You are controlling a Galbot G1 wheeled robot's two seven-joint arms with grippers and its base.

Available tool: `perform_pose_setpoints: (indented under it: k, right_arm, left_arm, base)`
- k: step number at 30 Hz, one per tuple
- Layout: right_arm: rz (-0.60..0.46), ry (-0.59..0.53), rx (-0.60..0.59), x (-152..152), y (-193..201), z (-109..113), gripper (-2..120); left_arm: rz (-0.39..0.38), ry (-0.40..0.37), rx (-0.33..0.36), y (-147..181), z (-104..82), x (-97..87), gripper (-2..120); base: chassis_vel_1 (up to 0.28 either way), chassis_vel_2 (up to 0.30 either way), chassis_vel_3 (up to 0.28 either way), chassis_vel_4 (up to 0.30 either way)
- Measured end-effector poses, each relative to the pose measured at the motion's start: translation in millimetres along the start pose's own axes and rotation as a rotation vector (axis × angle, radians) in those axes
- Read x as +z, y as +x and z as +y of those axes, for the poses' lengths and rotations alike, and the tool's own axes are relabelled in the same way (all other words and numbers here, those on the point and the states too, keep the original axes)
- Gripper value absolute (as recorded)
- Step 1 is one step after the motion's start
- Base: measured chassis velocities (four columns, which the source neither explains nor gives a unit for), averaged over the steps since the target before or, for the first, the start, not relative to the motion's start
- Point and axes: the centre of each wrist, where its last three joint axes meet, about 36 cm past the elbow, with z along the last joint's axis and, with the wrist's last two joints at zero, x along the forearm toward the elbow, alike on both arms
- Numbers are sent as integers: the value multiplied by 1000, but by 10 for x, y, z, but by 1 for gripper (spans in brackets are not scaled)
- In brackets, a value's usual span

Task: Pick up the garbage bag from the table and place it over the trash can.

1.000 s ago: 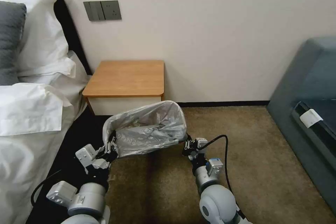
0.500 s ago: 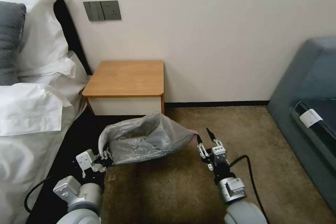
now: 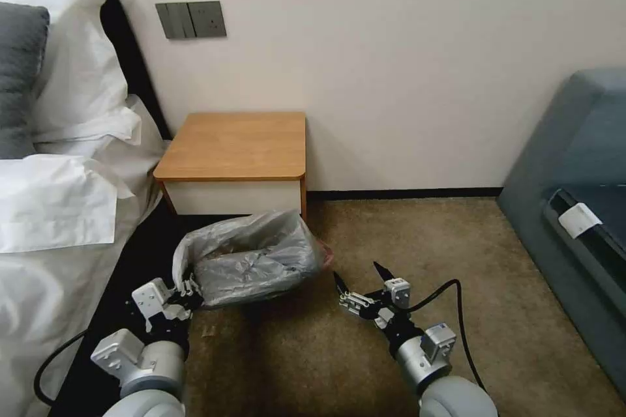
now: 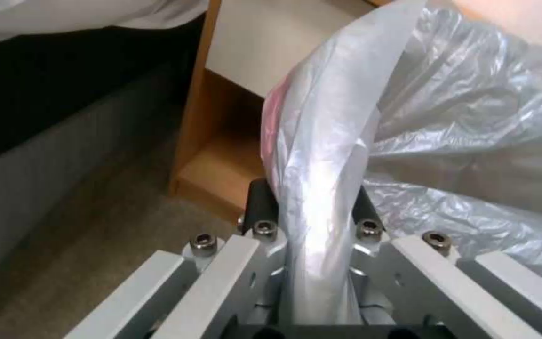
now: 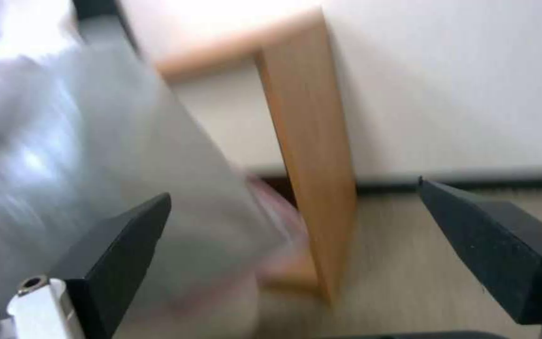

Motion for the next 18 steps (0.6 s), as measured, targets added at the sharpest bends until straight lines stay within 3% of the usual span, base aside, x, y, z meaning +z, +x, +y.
perform_pose_setpoints:
  k: [7,8,9,11,15,16,18]
  right_arm:
    - [-197,75,-69,-280,24,84,96]
    - [-301,163,-120,-447,5,113,89]
    - [-301,163,-120,-447,5,113,89]
    - [-400,329,-230,-711,-39,165,80]
    - [-377,551,-428,-909,-179,172,65]
    - [-377,551,-428,-909,-179,172,65]
    - [-306,697,-530,-958,-279,54,53]
  left_arm:
    - [6,-64,-5,-29,13,80,7]
    - [3,-109,-2,-37,18,113,7]
    - [3,-109,-2,-37,18,113,7]
    - [-6,-216,25,-46,38,184,7]
    - [-36,-387,66,-84,96,279,7]
    - [-36,-387,66,-84,96,279,7]
    - [-45,-435,80,-88,107,291,7]
  base:
    - [0,0,0,0]
    - [0,0,0,0]
    - [0,0,0,0]
    - [0,0,0,0]
    - [0,0,0,0]
    - [0,0,0,0]
    - [0,0,0,0]
